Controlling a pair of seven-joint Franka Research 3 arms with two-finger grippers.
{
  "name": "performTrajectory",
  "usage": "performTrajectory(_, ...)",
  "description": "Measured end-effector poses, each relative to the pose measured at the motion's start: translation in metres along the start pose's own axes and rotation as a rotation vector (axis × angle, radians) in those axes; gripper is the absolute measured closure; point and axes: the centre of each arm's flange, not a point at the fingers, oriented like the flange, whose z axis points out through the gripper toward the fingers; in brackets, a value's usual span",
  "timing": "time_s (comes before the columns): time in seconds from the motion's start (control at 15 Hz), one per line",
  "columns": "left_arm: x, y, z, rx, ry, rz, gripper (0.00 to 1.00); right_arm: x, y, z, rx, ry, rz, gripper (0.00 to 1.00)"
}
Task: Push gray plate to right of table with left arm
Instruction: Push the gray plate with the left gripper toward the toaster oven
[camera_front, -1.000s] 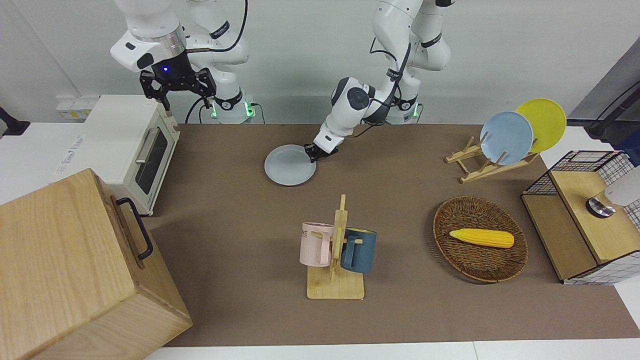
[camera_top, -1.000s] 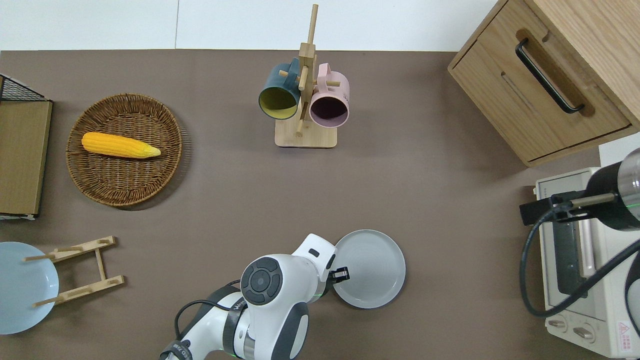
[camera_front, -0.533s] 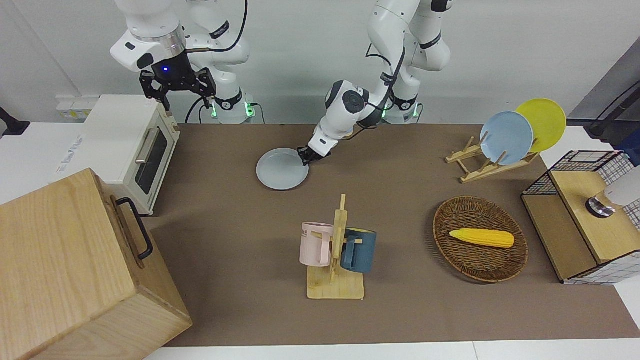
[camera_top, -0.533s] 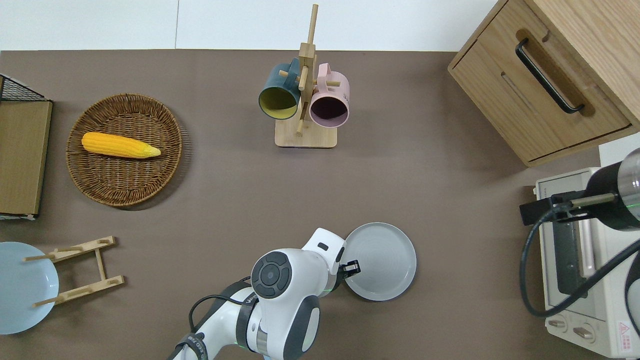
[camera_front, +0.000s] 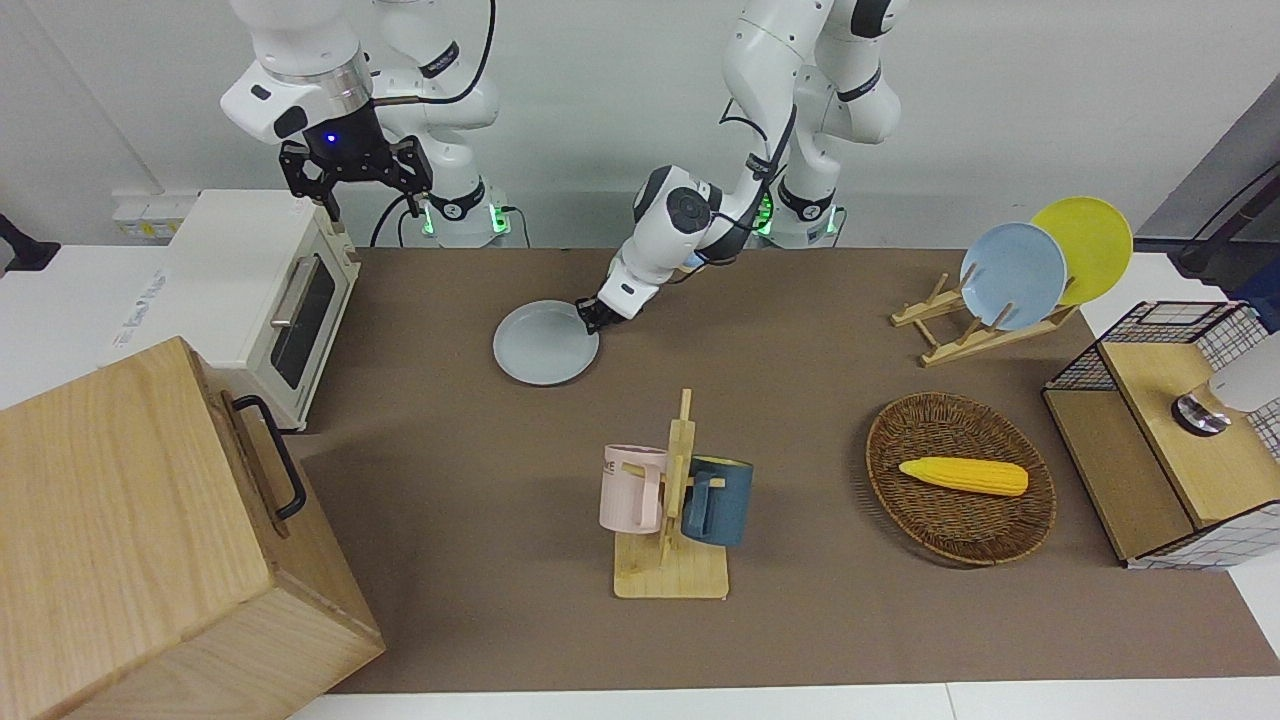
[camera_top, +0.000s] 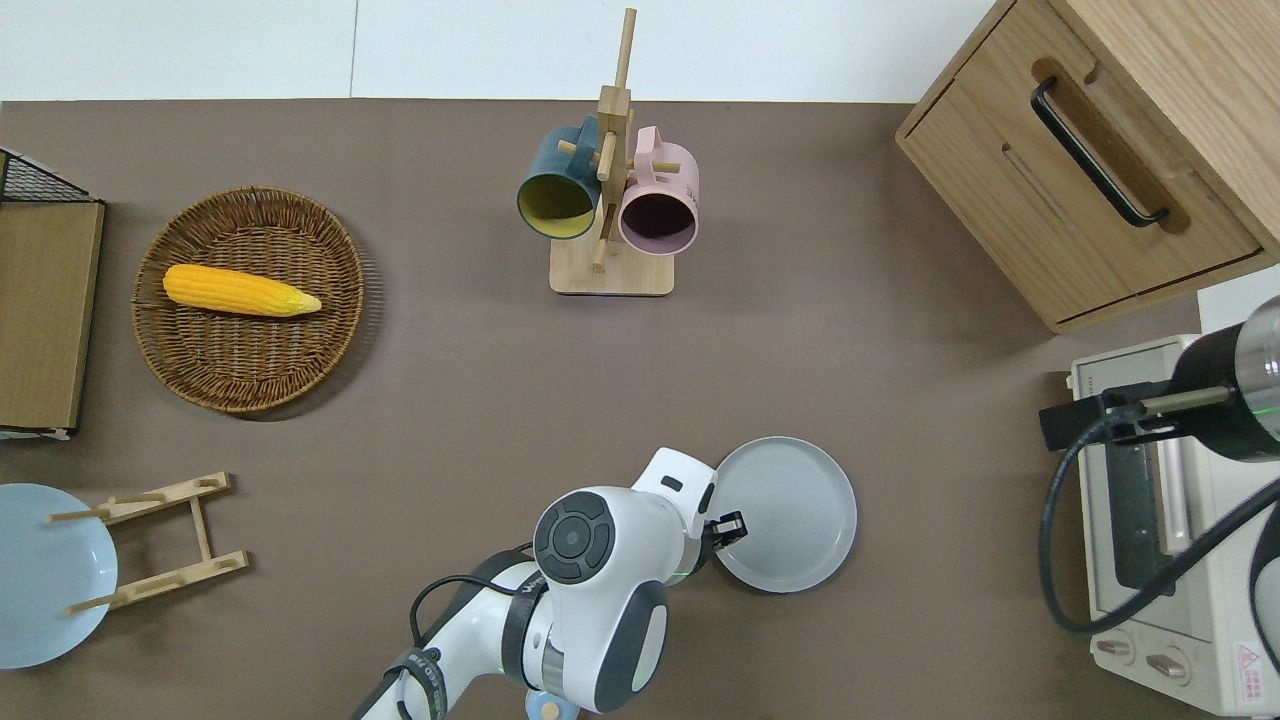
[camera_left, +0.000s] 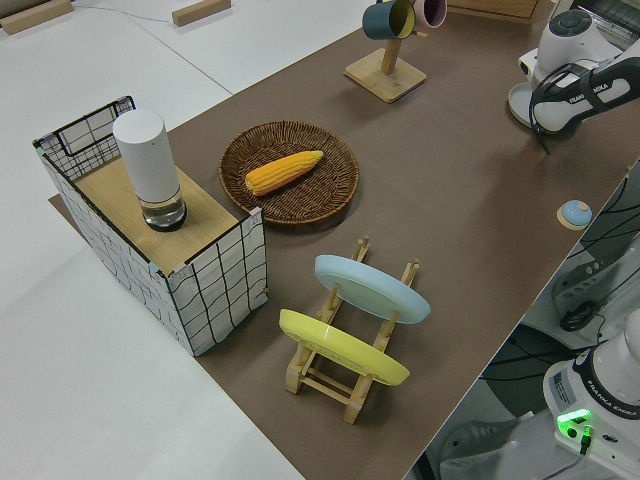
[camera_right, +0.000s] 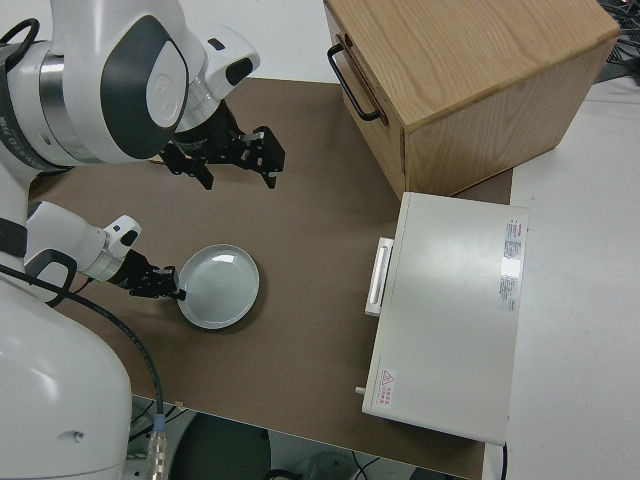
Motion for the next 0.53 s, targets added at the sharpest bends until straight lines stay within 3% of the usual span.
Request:
performTrajectory(0.27,0.0021,0.0039,0.0016,-0.006,-0.002,-0.020,0.95,0.0000,0.0000,0.0000,0.000,0.000,0.000,0.00)
performTrajectory(0.4,0.0038,0.0047,0.0017,-0.009,-0.001,-0.030,0.89,0.0000,0.0000,0.0000,0.000,0.000,0.000,0.00)
performTrajectory(0.53,0.0053,0.0064,-0.0003,-0.017,0.004,-0.034,0.77,0.0000,0.0000,0.0000,0.000,0.000,0.000,0.00)
